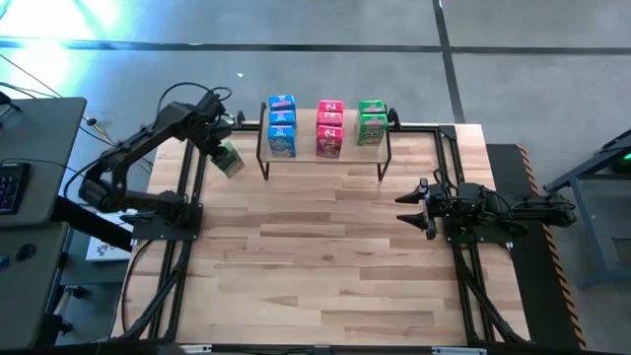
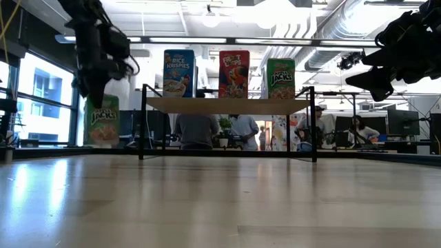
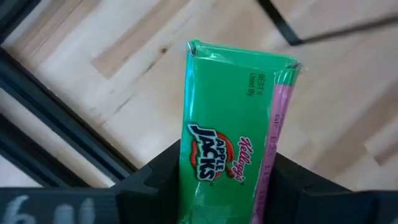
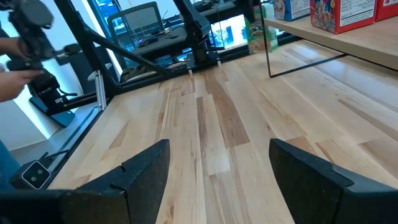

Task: Stack cereal on shelf
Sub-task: Put the green cereal box on the shelf aligned with the other green cereal boxes

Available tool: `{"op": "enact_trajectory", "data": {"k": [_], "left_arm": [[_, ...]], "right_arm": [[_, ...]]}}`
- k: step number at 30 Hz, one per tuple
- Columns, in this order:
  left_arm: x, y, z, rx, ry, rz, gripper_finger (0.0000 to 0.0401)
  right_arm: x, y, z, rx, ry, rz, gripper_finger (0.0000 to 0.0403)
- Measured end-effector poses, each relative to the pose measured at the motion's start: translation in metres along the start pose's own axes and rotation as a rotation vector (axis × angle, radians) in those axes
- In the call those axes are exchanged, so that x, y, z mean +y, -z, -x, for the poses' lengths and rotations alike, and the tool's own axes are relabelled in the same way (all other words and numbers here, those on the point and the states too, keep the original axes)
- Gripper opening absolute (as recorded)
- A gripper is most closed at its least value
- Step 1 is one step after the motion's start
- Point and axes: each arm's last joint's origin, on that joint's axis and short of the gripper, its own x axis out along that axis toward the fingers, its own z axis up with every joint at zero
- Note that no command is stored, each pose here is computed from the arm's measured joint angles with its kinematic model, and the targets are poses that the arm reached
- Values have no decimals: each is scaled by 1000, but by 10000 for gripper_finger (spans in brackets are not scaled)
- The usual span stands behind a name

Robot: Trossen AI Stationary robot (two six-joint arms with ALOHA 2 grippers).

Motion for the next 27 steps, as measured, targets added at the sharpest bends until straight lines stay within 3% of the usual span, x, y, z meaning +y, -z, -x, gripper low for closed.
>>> {"op": "enact_trajectory", "data": {"k": [13,27], "left_arm": [[-59,49,44,-90,46,-287,150],[-124,54,38,-94,149,-547,150]], "right_arm": [[0,0,0,0,0,0,267],[0,0,0,0,0,0,267]]}}
